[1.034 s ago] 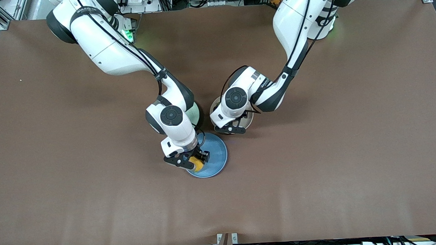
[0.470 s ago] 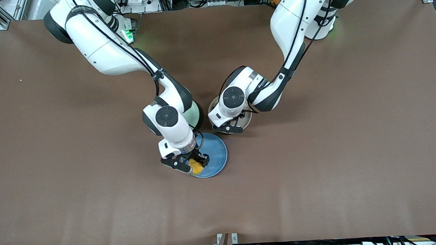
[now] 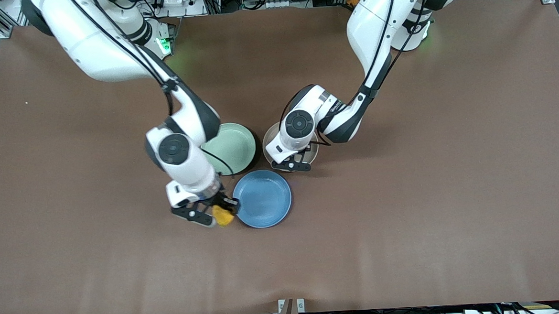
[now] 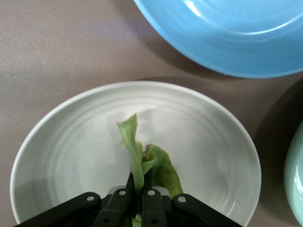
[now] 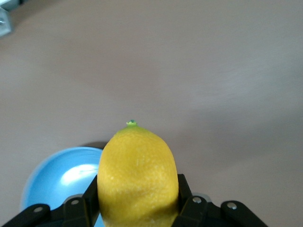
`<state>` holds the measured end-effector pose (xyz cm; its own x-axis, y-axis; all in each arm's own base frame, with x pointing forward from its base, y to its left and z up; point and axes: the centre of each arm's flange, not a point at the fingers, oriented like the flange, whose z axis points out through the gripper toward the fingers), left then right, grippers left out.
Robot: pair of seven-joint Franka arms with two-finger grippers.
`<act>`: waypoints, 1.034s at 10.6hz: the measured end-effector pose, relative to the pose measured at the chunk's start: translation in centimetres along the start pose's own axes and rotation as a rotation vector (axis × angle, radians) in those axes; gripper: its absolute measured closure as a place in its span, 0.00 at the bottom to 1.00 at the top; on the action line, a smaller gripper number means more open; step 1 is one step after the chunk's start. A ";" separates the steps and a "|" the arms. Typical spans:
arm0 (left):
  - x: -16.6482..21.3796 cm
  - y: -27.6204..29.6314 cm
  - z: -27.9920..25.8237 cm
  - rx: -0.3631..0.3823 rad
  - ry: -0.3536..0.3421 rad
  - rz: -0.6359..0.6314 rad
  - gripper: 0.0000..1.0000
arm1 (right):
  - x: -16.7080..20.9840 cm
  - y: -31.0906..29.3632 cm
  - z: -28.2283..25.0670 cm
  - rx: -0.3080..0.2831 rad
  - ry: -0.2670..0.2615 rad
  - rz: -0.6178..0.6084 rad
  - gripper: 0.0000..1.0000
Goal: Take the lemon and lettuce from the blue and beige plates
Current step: 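Lift the lemon off the blue plate while the left gripper lifts the lettuce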
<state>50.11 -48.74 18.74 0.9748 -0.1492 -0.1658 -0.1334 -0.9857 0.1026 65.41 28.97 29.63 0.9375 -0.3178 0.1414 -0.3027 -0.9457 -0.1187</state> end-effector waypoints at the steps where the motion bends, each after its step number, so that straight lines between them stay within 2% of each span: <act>1: 0.2 0.0 -0.8 -0.003 0.007 -0.001 0.95 | 0.5 2.9 -0.8 -0.038 -0.023 -0.051 0.35; 3: 0.7 -0.5 -3.5 -0.005 0.022 -0.014 0.95 | 1.4 7.4 -2.2 -0.114 -0.086 -0.133 0.35; 6: 2.3 -3.5 -9.4 -0.019 0.060 -0.072 0.95 | 3.0 13.2 -3.2 -0.156 -0.129 -0.254 0.35; 9: 5.4 -9.9 -13.8 -0.025 0.119 -0.161 0.95 | 4.7 20.1 -3.5 -0.154 -0.176 -0.327 0.35; 11: 7.0 -14.5 -16.1 0.003 0.162 -0.205 0.95 | 5.6 22.8 -3.7 -0.153 -0.185 -0.345 0.35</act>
<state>61.79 -34.24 31.86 0.9974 0.0677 -0.0239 0.0694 -0.9943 0.0805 63.16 5.33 31.34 0.9991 0.0243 -0.0334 0.0261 -0.9982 0.0538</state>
